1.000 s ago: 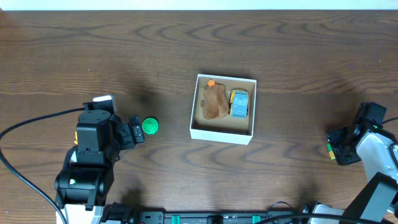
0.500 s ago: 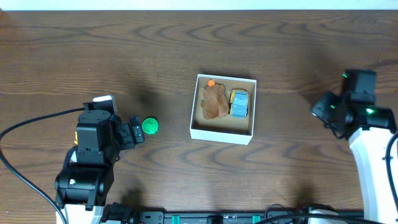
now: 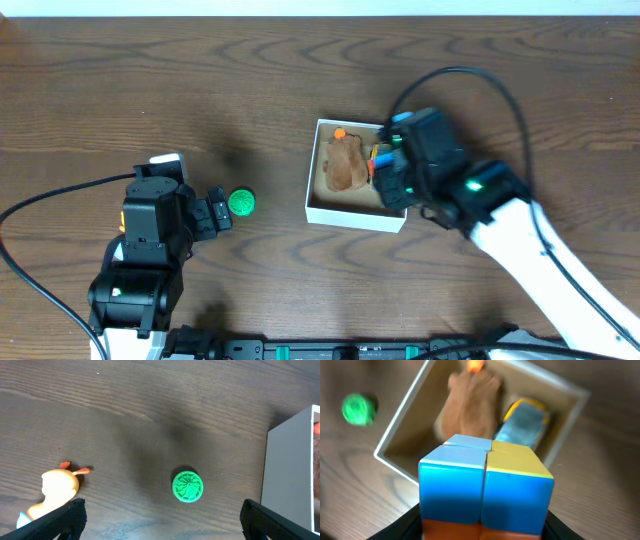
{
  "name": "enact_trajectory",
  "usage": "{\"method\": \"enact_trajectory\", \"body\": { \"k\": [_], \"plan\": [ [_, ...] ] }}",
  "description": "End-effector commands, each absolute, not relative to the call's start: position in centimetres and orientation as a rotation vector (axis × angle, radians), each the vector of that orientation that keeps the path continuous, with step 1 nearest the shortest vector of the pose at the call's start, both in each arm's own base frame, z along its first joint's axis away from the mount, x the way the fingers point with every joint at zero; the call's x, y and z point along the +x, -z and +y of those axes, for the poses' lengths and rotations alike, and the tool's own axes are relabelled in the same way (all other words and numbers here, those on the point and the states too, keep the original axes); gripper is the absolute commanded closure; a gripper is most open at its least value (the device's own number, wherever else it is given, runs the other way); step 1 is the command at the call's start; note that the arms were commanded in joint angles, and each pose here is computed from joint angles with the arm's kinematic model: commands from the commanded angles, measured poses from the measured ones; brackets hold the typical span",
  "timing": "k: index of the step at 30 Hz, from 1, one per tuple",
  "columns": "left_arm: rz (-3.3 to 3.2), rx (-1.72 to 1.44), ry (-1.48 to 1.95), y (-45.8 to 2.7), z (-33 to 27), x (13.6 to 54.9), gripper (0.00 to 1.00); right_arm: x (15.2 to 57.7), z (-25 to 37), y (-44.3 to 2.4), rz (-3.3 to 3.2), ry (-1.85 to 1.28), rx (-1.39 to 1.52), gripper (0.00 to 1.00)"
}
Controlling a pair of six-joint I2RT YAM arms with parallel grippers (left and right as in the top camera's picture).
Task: Pack container
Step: 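Lower the cube with the right gripper into the box beside the truck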
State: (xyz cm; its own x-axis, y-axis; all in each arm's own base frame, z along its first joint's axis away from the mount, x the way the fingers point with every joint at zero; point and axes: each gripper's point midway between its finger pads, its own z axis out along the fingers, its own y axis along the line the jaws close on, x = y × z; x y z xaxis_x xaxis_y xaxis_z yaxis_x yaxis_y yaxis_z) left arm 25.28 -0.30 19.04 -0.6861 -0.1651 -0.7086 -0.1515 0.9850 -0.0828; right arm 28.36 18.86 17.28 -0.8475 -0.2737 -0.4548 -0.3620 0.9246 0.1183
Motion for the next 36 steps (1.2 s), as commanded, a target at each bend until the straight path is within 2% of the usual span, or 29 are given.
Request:
{"method": "enact_trajectory", "body": {
  "k": [1,10,15,19,23,24,26,27,32,33,36],
  "plan": [
    [2.321,-0.235,0.034,-19.7,-0.4,25.4,0.02,28.2,20.1,-14.9,2.702,-0.238,-0.541,0.99],
    [2.321,-0.235,0.034,-19.7,-0.4,25.4,0.02,27.9,20.3,-10.1,2.858,-0.161,-0.536,0.99],
    [2.321,-0.235,0.034,-19.7,-0.4,25.4,0.02,27.8,20.2,-9.7,2.873,-0.151,-0.54,0.99],
    [2.321,-0.235,0.034,-19.7,-0.4,25.4,0.02,27.3,19.8,-9.5,2.897,-0.136,-0.543,0.94],
    [2.321,-0.235,0.034,-19.7,-0.4,25.4,0.02,26.6,19.4,-9.4,2.927,-0.115,-0.55,0.78],
    [2.321,-0.235,0.034,-19.7,-0.4,25.4,0.02,26.6,19.3,-9.4,2.93,-0.113,-0.55,0.66],
    [2.321,-0.235,0.034,-19.7,-0.4,25.4,0.02,26.6,19.3,-9.4,2.93,-0.113,-0.55,0.33],
    [2.321,-0.235,0.034,-19.7,-0.4,25.4,0.02,26.6,19.3,-9.4,2.927,-0.115,-0.55,0.27],
    [2.321,-0.235,0.034,-19.7,-0.4,25.4,0.02,27.3,19.4,-9.5,2.899,-0.108,-0.538,0.22],
    [2.321,-0.235,0.034,-19.7,-0.4,25.4,0.02,27.5,19.4,-9.6,2.891,-0.102,-0.534,0.23],
    [2.32,-0.235,0.034,-19.7,-0.4,25.4,0.02,28.6,19.2,-9.9,2.856,-0.09,-0.504,0.34]
  ]
}}
